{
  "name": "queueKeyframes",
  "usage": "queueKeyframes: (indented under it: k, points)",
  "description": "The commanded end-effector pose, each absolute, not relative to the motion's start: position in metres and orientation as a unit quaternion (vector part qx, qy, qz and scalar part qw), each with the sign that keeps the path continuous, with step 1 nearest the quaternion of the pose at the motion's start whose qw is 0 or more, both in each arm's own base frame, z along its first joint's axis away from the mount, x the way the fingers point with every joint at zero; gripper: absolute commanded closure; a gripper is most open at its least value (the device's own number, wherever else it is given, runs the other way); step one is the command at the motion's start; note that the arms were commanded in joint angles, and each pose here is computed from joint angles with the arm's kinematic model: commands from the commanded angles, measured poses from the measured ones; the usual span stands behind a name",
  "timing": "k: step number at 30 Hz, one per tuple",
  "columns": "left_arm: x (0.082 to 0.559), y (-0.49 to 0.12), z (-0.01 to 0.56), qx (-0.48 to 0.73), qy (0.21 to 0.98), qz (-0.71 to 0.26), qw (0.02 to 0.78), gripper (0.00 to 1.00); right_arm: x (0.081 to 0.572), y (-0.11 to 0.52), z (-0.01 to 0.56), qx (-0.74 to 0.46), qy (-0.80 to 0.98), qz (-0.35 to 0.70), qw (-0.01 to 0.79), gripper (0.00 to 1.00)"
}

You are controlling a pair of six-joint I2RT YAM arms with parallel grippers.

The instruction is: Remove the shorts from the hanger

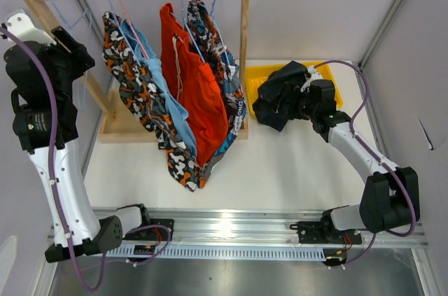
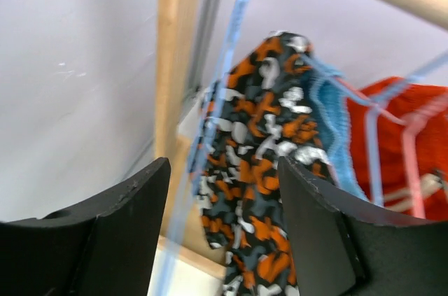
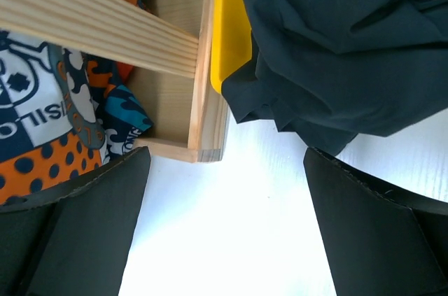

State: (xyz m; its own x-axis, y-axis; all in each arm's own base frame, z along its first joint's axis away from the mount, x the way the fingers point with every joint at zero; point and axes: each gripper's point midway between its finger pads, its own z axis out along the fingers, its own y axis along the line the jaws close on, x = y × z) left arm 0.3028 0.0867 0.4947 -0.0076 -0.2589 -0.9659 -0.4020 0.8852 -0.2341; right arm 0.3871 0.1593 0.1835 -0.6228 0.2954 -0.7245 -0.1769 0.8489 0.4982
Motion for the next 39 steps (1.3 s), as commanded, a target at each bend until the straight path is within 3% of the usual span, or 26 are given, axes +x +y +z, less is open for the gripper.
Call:
queueKeyframes:
  k: [1, 6, 17, 39]
  points:
    - [0.313, 0.059, 0.494, -0.198, 0.714, -0.019, 0.671, 0.32, 0.376, 0.156, 0.194, 0.026, 0.856, 0.265, 0.444, 0.01]
    - [0.330, 0.023, 0.480, -0.159, 0.733, -0.091, 0.655, 0.35, 0.366, 0.154, 0.201, 0.025, 0.854, 0.260, 0.450, 0.01]
    - [0.364, -0.029, 0.465, -0.129, 0.753, -0.135, 0.631, 0.37, 0.353, 0.145, 0.199, 0.023, 0.857, 0.244, 0.454, 0.01]
    - [0.371, -0.030, 0.456, -0.154, 0.757, -0.102, 0.626, 0.44, 0.355, 0.137, 0.192, 0.025, 0.857, 0.239, 0.456, 0.01]
